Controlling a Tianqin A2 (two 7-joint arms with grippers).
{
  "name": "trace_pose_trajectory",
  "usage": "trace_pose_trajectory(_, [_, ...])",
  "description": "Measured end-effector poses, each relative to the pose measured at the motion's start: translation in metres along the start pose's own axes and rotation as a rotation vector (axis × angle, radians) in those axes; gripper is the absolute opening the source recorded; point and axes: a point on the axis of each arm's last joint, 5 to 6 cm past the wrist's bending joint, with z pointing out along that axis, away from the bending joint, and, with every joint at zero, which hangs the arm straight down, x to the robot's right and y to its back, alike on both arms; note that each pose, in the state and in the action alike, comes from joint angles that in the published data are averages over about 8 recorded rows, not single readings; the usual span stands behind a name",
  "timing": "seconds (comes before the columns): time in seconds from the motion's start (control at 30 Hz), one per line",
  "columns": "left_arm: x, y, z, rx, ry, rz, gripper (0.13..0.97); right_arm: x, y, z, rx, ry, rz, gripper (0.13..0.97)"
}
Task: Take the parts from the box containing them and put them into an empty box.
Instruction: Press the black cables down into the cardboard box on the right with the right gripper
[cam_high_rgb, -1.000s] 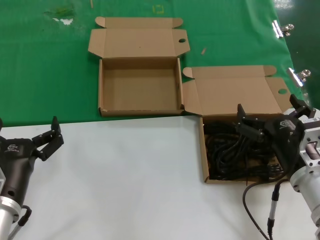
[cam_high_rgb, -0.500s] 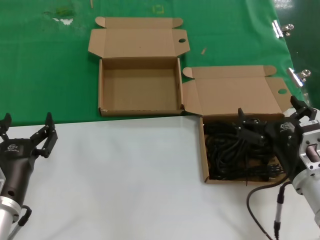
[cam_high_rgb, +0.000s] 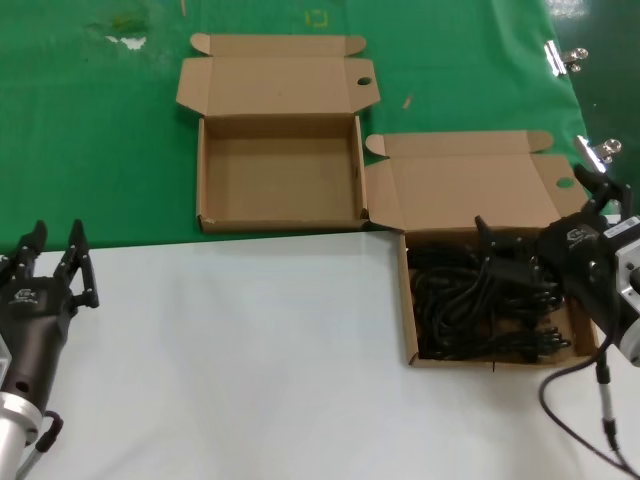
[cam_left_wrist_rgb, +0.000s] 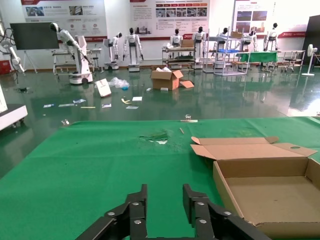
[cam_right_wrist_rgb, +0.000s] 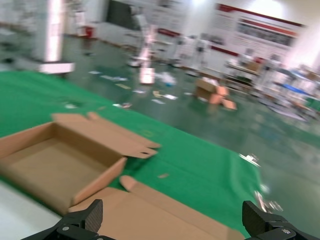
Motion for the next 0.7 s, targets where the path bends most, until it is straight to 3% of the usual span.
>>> trace_pose_trajectory(0.4, [0.0000,0.0000,0.000,0.000,0.000,0.000,0.202,0.047,-0.029,0.003,0.015,-0.299,-0.309,0.966])
trace_pose_trajectory(0.7, [0.0000,0.0000,0.000,0.000,0.000,0.000,0.144,0.087,-0.064,0.015,0.034,-0.499,-0.578,0.966])
